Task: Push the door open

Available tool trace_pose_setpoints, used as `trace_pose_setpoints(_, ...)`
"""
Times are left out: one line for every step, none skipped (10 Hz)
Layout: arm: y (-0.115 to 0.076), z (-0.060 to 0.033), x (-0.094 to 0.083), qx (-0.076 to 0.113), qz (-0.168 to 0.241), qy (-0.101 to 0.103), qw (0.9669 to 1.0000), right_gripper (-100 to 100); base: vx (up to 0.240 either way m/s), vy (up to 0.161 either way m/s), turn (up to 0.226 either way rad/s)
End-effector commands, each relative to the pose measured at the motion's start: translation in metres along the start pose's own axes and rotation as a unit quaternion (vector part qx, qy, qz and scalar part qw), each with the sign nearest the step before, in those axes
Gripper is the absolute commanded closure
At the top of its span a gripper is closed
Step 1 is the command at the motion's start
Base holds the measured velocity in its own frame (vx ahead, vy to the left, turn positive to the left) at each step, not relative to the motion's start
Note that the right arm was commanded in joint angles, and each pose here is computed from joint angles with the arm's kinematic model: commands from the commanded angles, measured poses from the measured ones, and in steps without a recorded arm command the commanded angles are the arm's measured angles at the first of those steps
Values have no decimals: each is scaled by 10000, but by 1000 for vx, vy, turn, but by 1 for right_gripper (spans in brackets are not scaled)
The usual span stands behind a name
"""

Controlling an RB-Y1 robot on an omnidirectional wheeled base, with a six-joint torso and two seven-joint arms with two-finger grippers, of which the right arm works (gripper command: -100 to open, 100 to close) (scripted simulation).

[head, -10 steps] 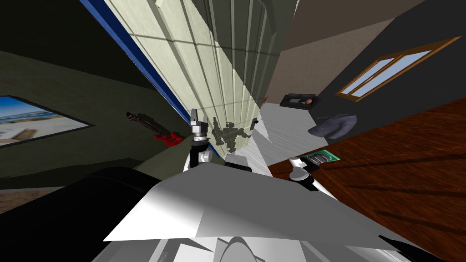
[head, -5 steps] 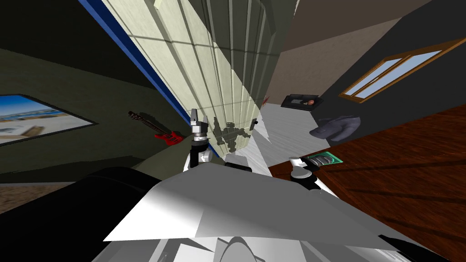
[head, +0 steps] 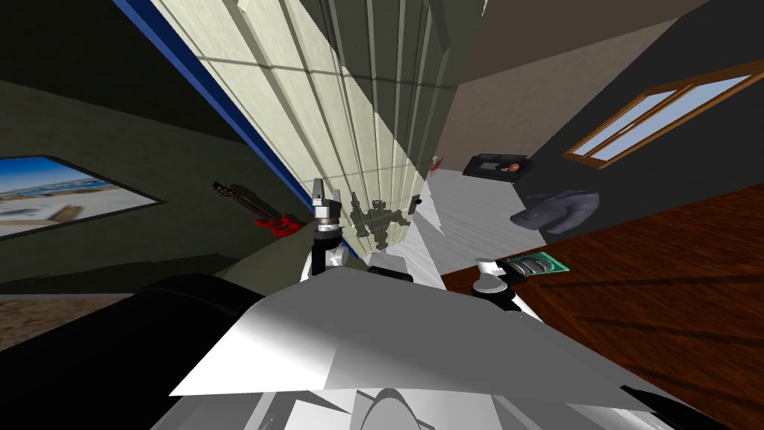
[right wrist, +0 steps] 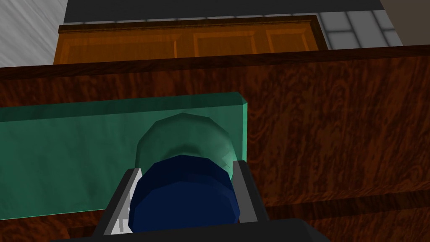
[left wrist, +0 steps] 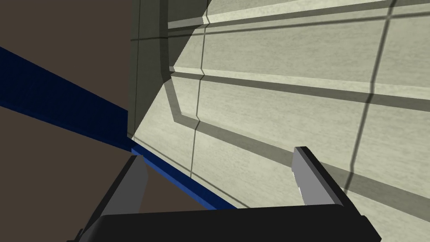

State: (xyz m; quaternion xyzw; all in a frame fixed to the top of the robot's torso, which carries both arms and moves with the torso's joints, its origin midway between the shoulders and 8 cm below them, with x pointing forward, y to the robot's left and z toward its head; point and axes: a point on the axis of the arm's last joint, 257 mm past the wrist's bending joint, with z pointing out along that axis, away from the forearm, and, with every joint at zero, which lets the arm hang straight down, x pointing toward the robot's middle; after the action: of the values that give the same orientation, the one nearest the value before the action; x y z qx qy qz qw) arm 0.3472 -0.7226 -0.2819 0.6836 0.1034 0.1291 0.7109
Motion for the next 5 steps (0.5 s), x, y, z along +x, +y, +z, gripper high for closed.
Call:
trace_pose_setpoints(138,111,-146,-199,-15,-153,9997,100,27,-44,6)
trace_pose_setpoints(101,98,-141,-158,-24,-145,9998,100,7,-20,-6)
trace_pose_setpoints(100,98,-199,-158,-28,-250,9996,100,17,-47,46)
trace_pose_setpoints(100,98,-199,-158,-28,-250,9996,100,14,-50,21)
trace_pose_setpoints(98,95,-256,-155,-33,-356,9992,100,36,-53,39)
